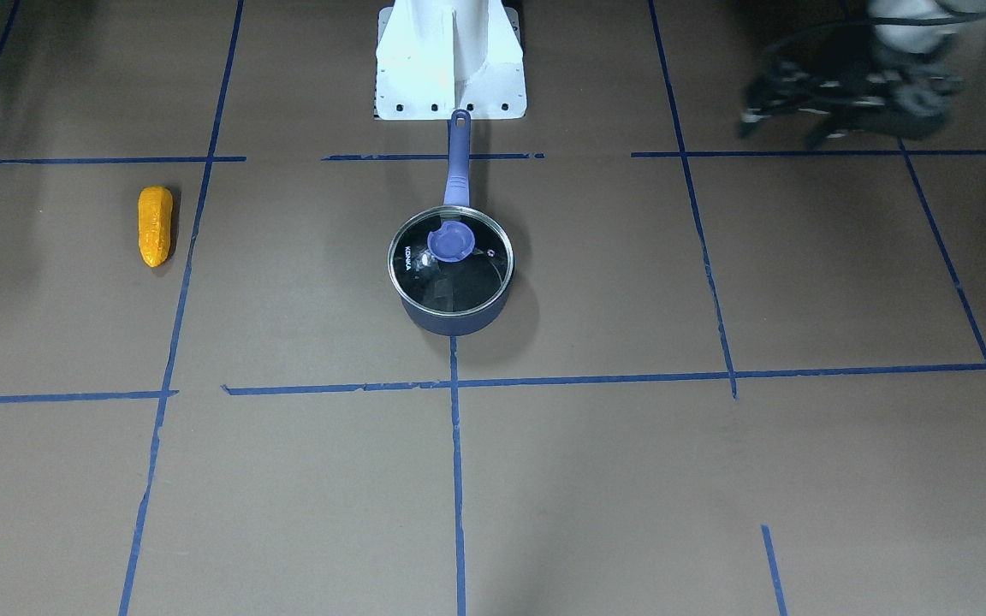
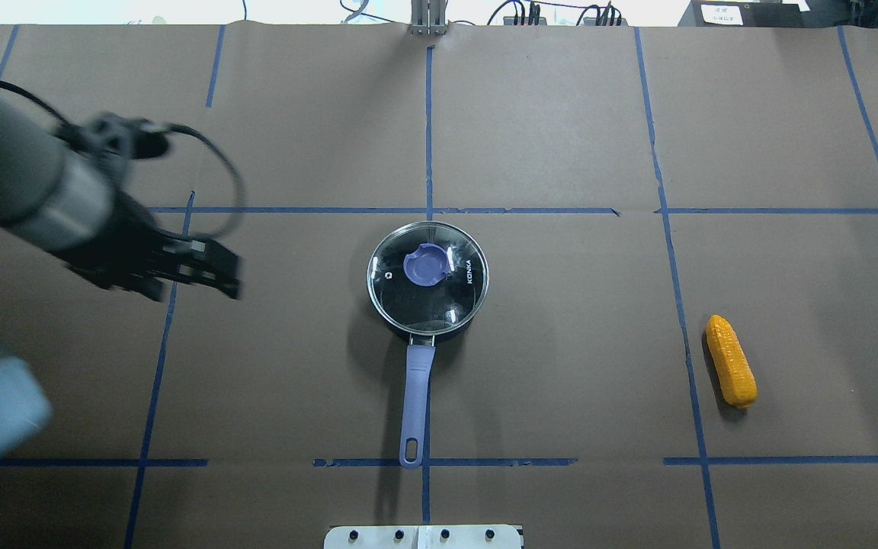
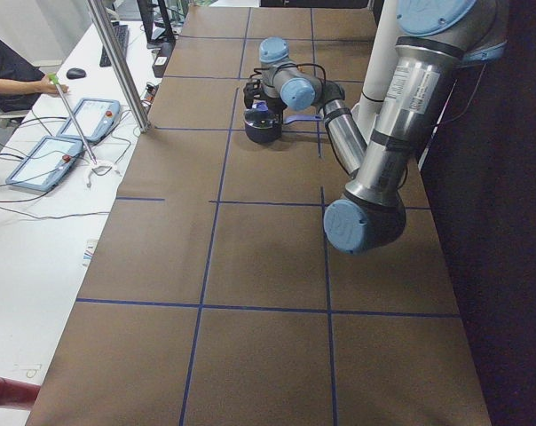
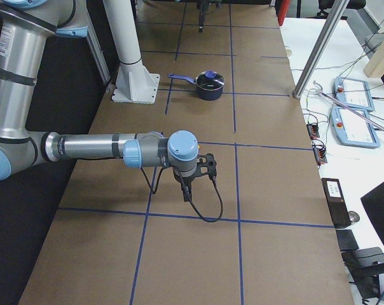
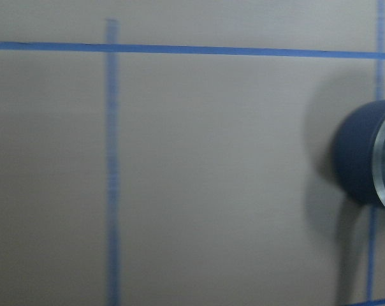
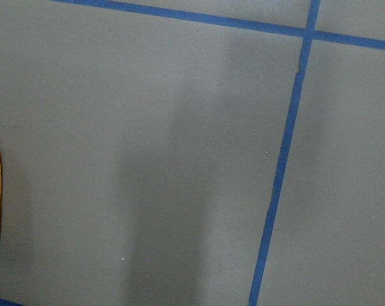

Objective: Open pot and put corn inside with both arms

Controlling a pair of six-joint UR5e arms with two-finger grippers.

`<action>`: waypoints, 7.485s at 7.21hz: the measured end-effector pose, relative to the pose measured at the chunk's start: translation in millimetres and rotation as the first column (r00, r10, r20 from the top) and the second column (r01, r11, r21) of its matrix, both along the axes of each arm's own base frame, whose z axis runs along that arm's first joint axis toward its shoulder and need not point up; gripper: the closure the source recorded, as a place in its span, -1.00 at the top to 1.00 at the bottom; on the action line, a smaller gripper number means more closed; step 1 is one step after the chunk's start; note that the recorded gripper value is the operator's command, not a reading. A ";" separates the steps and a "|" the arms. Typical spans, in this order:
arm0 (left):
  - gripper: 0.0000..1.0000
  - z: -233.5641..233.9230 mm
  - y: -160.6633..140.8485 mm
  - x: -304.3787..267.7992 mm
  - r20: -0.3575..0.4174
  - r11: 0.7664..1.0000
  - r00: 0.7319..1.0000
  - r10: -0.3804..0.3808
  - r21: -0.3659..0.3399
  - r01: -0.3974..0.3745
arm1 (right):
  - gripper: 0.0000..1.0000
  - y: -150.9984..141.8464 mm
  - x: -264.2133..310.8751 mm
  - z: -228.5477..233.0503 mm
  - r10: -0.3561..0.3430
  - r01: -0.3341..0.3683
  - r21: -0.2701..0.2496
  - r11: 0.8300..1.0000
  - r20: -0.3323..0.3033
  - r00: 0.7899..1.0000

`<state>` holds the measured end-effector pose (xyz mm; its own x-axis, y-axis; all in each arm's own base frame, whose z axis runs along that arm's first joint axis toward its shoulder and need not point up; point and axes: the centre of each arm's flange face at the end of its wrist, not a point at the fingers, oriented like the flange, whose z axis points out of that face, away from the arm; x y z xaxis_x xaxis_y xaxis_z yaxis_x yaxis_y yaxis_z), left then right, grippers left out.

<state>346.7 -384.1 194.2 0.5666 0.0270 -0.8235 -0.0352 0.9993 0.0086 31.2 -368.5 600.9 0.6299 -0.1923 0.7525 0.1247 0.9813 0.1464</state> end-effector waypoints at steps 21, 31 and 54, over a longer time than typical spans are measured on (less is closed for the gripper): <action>-1.00 -60.2 -56.7 98.7 0.091 0.973 0.969 -0.228 0.065 0.223 | 1.00 0.5 -9.5 17.0 -0.023 0.022 -0.035 0.999 -0.008 1.000; 1.00 172.4 -56.4 91.7 0.224 0.997 0.974 -0.021 0.076 0.004 | 1.00 0.7 -10.5 24.2 -0.024 0.024 -0.051 0.998 -0.003 1.000; 1.00 243.5 -37.7 -199.5 0.096 0.996 0.995 0.013 0.086 -0.021 | -1.00 -43.0 -499.1 -360.9 0.309 -0.268 -0.298 0.916 0.101 0.945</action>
